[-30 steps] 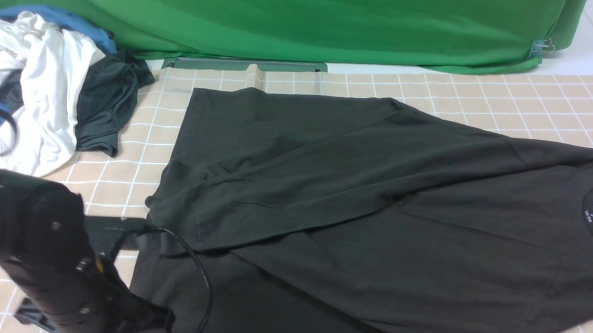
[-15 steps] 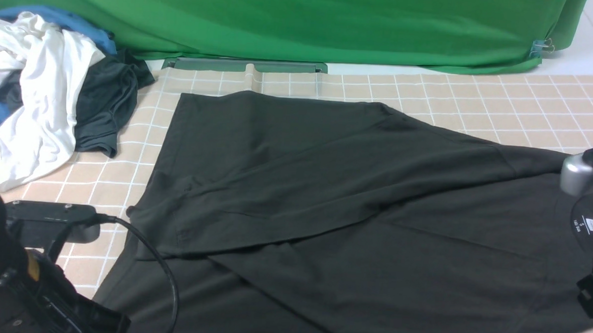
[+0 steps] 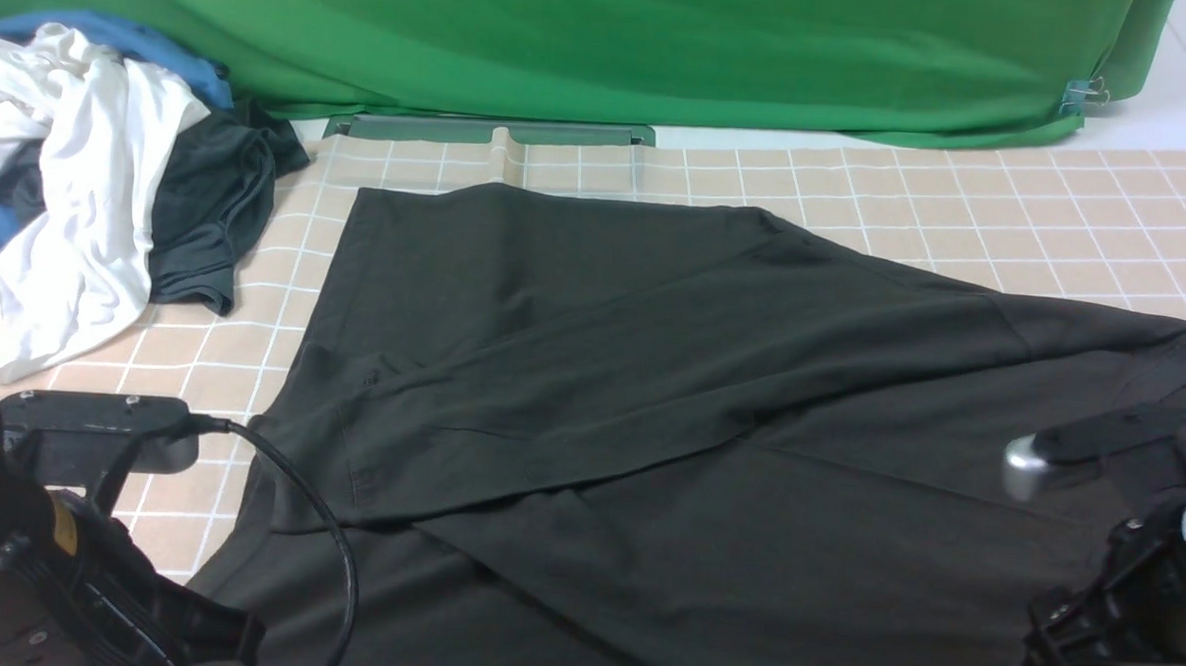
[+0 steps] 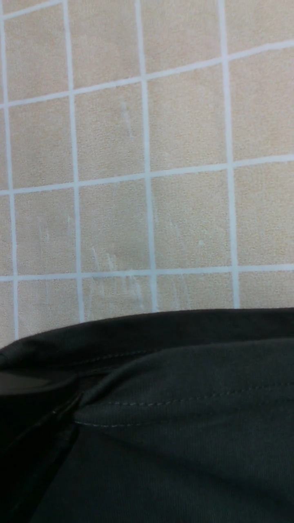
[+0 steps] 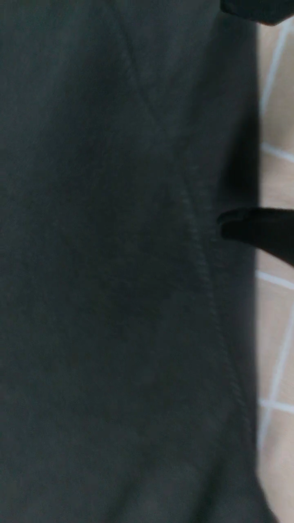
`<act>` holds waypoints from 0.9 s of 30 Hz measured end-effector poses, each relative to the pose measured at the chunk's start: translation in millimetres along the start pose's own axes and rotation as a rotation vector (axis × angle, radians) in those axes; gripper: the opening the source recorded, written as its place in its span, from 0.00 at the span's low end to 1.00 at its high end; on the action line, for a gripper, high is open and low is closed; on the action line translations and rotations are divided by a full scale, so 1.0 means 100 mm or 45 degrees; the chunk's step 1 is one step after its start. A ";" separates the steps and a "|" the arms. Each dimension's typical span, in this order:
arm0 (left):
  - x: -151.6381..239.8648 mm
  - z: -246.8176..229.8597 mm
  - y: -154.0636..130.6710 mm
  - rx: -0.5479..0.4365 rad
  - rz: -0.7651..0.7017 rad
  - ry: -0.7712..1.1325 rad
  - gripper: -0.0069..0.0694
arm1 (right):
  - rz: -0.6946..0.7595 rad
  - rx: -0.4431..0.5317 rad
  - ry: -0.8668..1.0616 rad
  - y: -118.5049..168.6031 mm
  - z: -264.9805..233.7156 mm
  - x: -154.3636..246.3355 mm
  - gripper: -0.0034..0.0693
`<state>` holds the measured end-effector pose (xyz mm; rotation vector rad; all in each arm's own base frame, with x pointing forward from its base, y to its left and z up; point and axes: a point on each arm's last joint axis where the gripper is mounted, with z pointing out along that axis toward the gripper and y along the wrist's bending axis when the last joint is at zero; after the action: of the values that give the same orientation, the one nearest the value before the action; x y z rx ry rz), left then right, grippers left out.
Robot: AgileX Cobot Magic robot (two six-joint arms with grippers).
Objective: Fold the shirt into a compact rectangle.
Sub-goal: 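Grasp the near edge of the shirt at its hem and shoulder corners, then fold the black garment in half by bringing its near edge over to the far edge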
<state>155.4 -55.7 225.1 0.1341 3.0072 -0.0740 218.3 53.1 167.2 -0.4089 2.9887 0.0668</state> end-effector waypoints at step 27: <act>-1.33 -0.79 0.13 0.134 -0.293 -0.527 0.11 | -0.038 0.116 -0.239 -0.29 -0.75 -0.80 0.11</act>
<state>278.1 -49.5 320.0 -0.1945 2.5911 -0.2498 293.6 42.1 250.9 -0.4126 2.7881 -0.0323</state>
